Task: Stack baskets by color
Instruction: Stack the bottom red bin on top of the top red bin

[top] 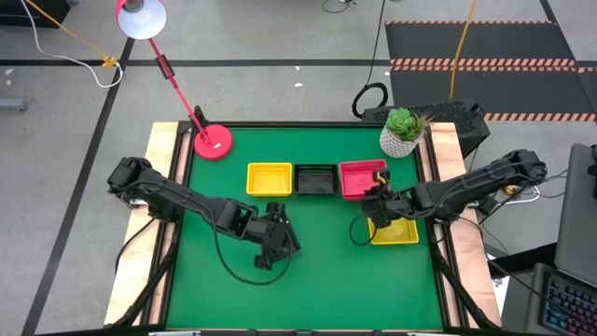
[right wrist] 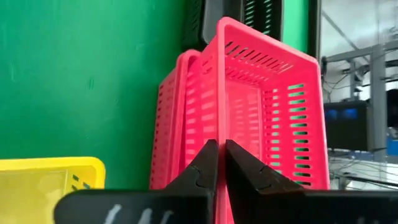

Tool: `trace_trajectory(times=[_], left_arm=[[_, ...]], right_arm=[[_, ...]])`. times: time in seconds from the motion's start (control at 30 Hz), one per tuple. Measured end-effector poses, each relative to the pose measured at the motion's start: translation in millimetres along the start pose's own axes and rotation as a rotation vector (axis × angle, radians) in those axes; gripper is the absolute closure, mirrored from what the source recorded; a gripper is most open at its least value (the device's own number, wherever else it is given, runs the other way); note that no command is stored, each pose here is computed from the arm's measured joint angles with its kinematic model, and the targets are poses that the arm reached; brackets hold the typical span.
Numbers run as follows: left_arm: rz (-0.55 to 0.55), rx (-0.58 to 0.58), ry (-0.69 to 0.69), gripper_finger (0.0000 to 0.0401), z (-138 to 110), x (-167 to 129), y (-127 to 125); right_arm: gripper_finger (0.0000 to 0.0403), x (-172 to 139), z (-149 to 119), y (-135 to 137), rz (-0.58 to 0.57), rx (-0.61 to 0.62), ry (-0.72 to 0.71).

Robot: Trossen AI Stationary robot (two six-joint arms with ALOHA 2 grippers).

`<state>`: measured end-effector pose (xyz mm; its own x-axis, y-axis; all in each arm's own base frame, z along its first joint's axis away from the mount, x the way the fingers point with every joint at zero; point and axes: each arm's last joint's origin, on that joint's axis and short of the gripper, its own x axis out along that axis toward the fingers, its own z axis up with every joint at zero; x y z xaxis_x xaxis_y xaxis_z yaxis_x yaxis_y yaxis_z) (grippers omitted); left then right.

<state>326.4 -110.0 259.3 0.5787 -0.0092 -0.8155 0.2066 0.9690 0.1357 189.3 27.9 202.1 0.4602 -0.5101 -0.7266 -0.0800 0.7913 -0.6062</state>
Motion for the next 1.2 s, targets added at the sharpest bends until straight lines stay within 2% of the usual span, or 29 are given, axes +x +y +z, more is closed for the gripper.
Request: trace_trajectory(times=[1.0, 1.2], left_arm=[[-0.002, -0.003, -0.055, 0.0286, 5.4, 0.0, -0.2], [-0.002, -0.003, -0.057, 0.0286, 5.5, 0.0, -0.2]], right_arm=[[0.0393, 4.2, -1.0, -3.6, 0.034, 0.116, 0.009], [0.0355, 4.2, -0.9, -2.8, 0.058, 0.119, 0.006]])
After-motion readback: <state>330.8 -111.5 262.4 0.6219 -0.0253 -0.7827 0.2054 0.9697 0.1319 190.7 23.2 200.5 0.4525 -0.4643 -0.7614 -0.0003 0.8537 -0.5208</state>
